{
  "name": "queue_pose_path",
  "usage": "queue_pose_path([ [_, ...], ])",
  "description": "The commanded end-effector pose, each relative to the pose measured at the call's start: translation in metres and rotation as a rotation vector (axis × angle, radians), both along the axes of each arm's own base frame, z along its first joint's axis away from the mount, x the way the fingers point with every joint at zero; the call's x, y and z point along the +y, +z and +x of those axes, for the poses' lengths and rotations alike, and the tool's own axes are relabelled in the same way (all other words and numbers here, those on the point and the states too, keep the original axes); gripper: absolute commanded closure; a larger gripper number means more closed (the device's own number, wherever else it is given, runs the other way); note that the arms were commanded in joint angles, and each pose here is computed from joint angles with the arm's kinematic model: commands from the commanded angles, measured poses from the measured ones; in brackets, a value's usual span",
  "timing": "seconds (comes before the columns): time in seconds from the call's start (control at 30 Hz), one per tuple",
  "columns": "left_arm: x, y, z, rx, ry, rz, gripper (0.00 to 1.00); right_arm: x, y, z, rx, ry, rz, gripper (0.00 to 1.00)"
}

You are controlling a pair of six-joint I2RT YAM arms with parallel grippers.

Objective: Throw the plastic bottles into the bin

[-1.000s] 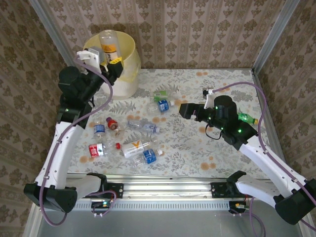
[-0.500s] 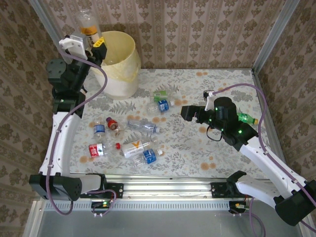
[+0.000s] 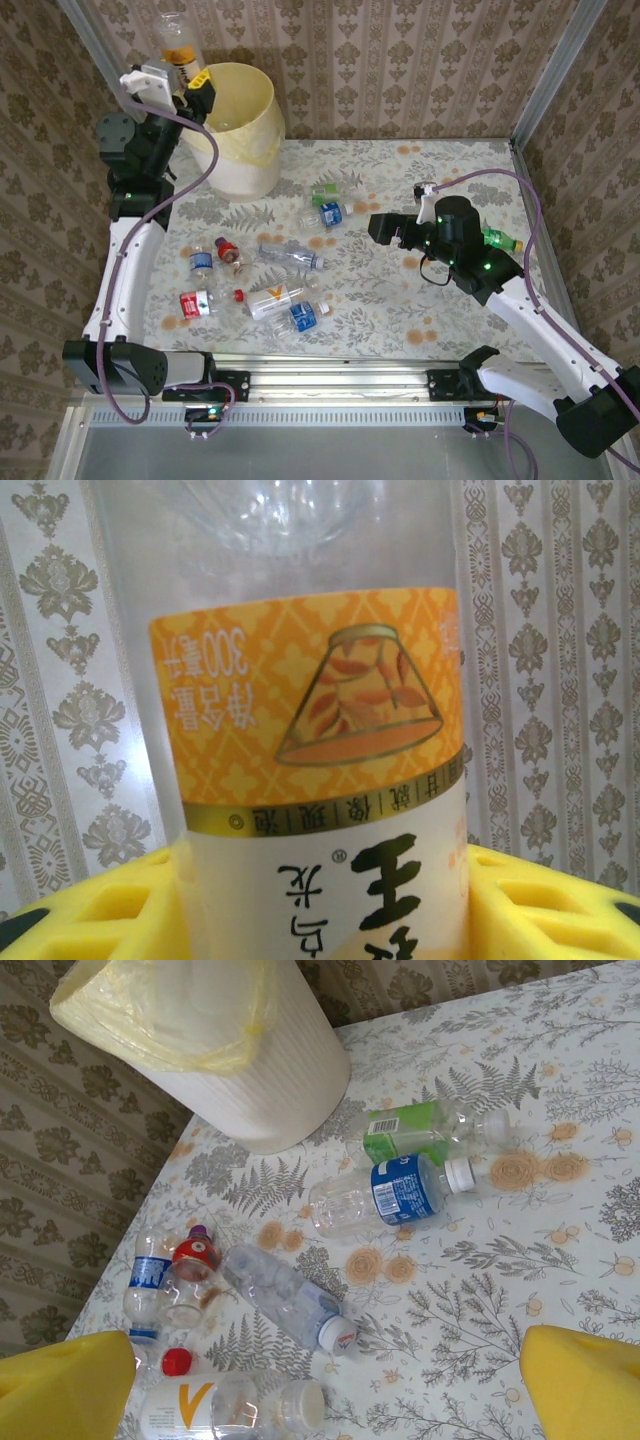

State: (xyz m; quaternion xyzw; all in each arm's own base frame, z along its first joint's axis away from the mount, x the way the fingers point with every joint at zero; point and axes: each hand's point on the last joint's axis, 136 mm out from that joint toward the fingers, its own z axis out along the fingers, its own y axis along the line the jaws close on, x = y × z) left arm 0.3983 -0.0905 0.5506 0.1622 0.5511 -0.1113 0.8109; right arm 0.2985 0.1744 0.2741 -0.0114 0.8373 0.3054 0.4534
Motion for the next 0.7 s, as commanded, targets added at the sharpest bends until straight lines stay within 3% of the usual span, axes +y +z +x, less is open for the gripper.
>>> queue_pose_path([
  [0.0,0.005,0.020,-0.004,-0.059,-0.007,-0.009,0.66,-0.006,-0.004,0.000,-0.005,-0.012,-0.028,0.00],
  [0.67,0.010,-0.003,0.043,0.033,-0.019,-0.021,0.67,-0.009,-0.011,0.000,0.009,-0.020,-0.032,0.00],
])
